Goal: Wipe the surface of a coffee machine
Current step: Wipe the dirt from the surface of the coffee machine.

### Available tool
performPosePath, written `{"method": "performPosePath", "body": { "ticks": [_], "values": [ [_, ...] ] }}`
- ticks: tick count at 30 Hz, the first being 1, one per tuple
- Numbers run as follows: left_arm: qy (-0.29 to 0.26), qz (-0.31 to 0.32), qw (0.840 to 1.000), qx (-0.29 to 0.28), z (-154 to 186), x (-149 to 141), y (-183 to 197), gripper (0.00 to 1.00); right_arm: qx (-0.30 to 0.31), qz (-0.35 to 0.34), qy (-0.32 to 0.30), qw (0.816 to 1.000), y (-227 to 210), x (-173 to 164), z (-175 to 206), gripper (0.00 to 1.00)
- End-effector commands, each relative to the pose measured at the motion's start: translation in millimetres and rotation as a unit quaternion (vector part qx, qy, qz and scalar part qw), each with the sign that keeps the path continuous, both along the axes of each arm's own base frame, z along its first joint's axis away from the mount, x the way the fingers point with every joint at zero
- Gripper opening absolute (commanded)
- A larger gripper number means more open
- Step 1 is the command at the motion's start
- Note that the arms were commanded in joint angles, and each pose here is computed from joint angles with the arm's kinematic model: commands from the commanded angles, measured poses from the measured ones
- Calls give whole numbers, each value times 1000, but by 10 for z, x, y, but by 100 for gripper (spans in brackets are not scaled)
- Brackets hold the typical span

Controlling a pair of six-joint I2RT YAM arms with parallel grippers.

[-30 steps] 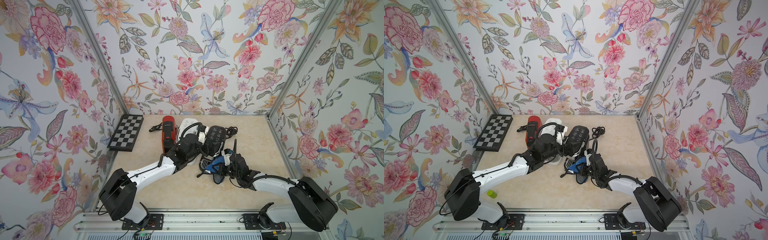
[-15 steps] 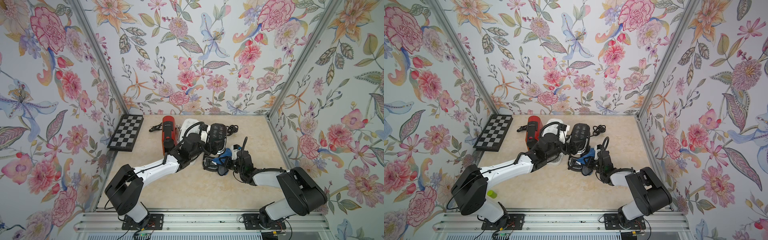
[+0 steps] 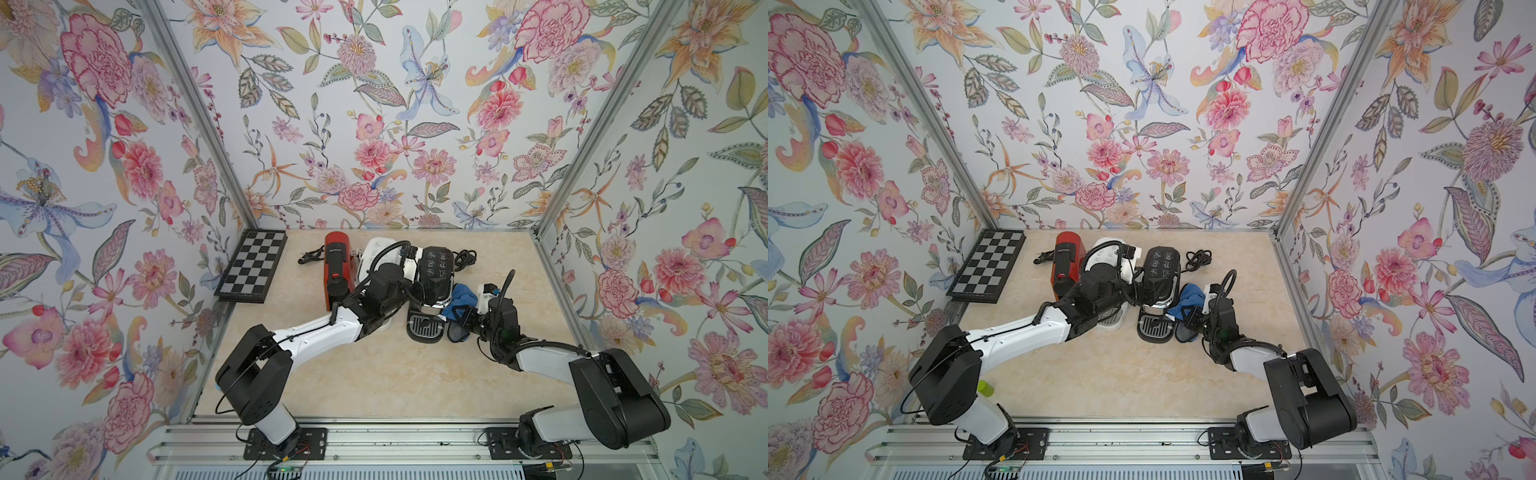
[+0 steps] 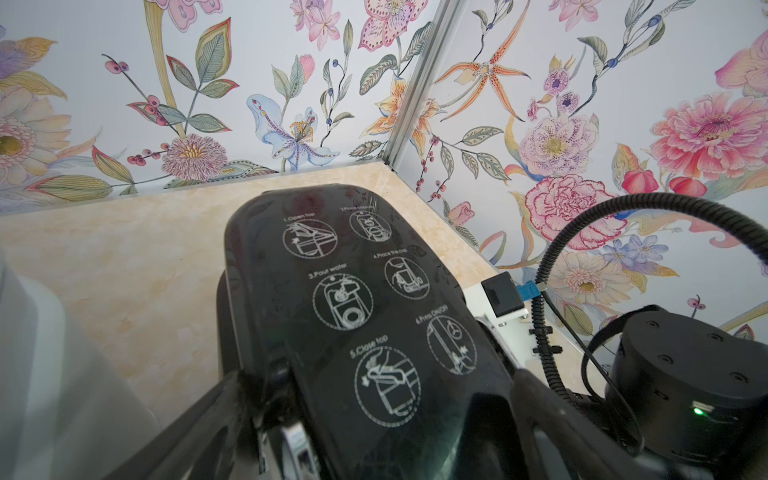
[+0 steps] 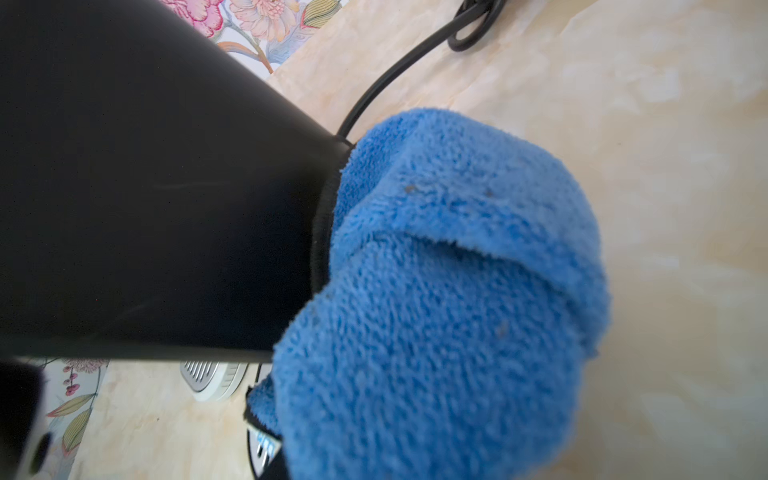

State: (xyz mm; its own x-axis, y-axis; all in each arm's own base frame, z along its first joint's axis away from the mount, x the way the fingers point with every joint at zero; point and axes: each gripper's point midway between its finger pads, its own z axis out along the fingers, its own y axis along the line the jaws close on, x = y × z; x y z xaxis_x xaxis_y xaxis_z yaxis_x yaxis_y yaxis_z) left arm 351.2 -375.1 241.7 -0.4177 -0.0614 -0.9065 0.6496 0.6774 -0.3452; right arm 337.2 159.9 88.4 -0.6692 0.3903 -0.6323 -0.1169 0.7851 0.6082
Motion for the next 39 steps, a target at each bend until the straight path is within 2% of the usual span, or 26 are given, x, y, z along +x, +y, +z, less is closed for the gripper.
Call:
{"method": "performPosePath", "body": {
  "ticks": [1, 8, 15, 20, 23, 28, 31, 35, 39],
  "values": [
    [38, -10, 998, 43, -400, -51, -56, 99, -13, 30, 8, 999, 141, -164, 17, 33],
    [44, -20, 998, 35, -446, -70, -114, 99, 21, 73, 62, 995, 390, -468, -306, 33],
    [42, -21, 998, 30, -420, -85, -109, 99, 31, 115, 60, 991, 768, -571, -232, 34],
    [40, -18, 999, 27, -412, -109, -76, 99, 72, 130, 48, 988, 916, -536, -14, 34],
    [38, -16, 999, 25, -399, -108, -66, 99, 64, 132, 62, 987, 955, -507, -130, 34],
    [40, -21, 999, 22, -398, -122, -81, 99, 40, 100, 110, 988, 849, -465, -572, 34],
    [39, -19, 999, 25, -405, -138, -55, 99, 37, 69, 119, 990, 682, -466, -695, 35],
    [36, -13, 999, 28, -396, -142, -9, 99, 22, 34, 113, 993, 405, -460, -674, 35],
    [38, -17, 999, 25, -426, -146, -33, 99, 13, 13, 74, 997, 190, -404, -407, 35]
  ]
}}
